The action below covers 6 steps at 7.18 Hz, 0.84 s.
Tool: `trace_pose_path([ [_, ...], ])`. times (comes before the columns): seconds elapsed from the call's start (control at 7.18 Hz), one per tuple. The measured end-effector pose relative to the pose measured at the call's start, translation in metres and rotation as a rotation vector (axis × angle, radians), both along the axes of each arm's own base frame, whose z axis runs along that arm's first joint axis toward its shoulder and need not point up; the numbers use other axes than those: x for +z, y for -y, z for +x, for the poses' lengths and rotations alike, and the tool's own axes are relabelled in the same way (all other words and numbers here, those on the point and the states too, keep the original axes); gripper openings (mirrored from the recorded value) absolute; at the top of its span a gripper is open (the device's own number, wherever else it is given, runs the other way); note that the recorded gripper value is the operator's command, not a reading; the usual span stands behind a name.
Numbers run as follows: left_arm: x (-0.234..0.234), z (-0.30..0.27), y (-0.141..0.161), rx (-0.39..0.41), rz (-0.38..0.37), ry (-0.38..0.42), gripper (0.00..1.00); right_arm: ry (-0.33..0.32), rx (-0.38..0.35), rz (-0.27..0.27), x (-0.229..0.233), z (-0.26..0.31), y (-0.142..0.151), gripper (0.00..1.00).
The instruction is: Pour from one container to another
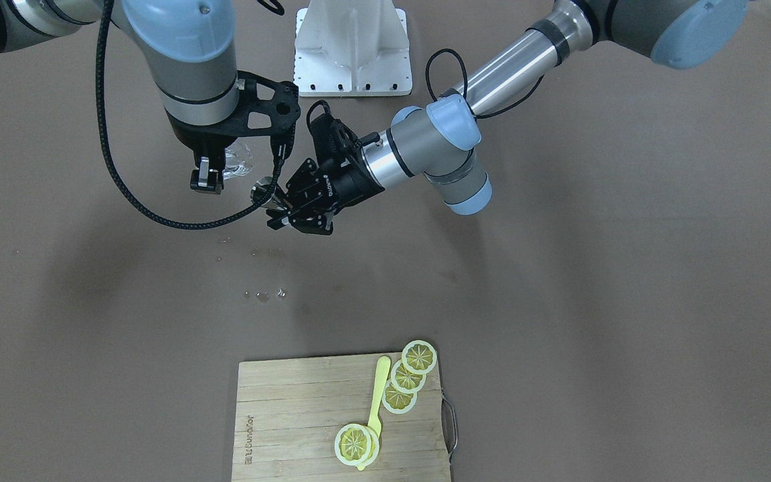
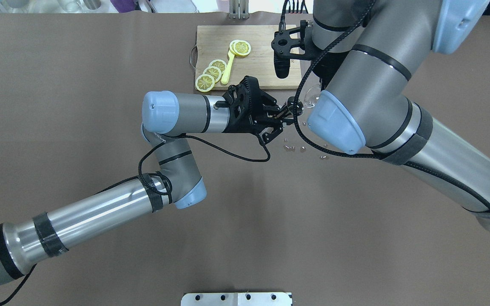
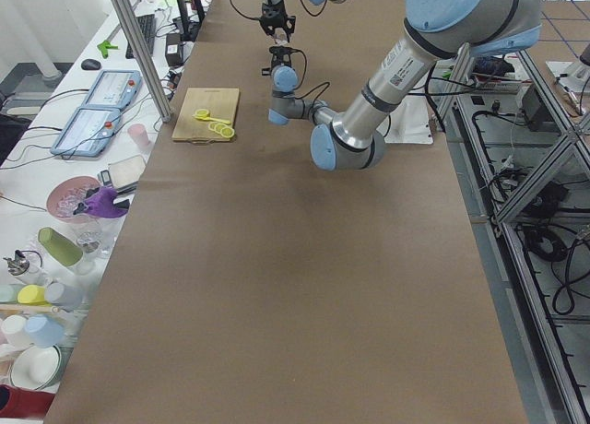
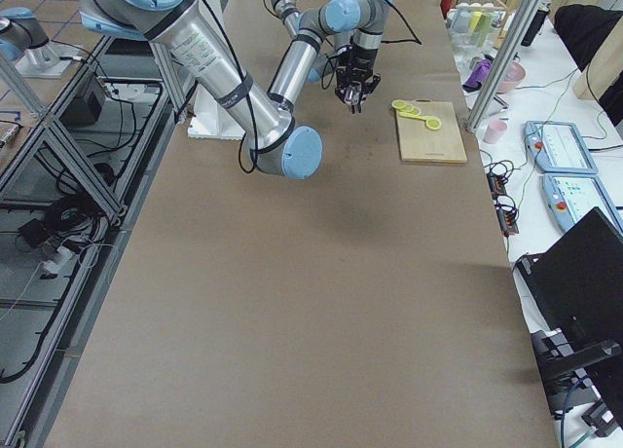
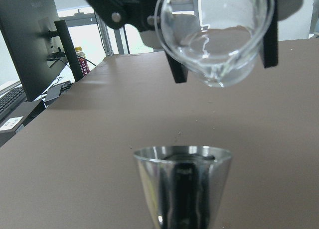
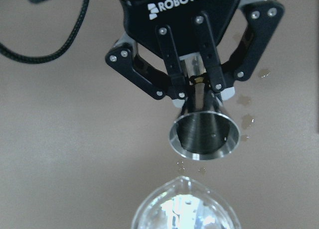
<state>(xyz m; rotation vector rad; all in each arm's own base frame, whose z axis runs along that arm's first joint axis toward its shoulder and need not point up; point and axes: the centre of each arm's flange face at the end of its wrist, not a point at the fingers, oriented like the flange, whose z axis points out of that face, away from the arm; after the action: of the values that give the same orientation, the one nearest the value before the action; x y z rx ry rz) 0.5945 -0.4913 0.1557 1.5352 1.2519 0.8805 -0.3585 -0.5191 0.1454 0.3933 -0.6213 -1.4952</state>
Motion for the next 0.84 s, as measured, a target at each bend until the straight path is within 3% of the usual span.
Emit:
trace_pose_path([
  [0.42, 0.005, -0.007, 0.007, -0.032, -0.022, -0.008, 0.0, 0.136, 0.059, -0.029, 0.034, 0.058, 0.017, 0.0],
  [0.84, 0.017, -0.022, 0.024, -0.146, -0.1, -0.036, 0.0, 0.28, 0.116, -0.048, 0.102, 0.127, 0.019, 0.0],
])
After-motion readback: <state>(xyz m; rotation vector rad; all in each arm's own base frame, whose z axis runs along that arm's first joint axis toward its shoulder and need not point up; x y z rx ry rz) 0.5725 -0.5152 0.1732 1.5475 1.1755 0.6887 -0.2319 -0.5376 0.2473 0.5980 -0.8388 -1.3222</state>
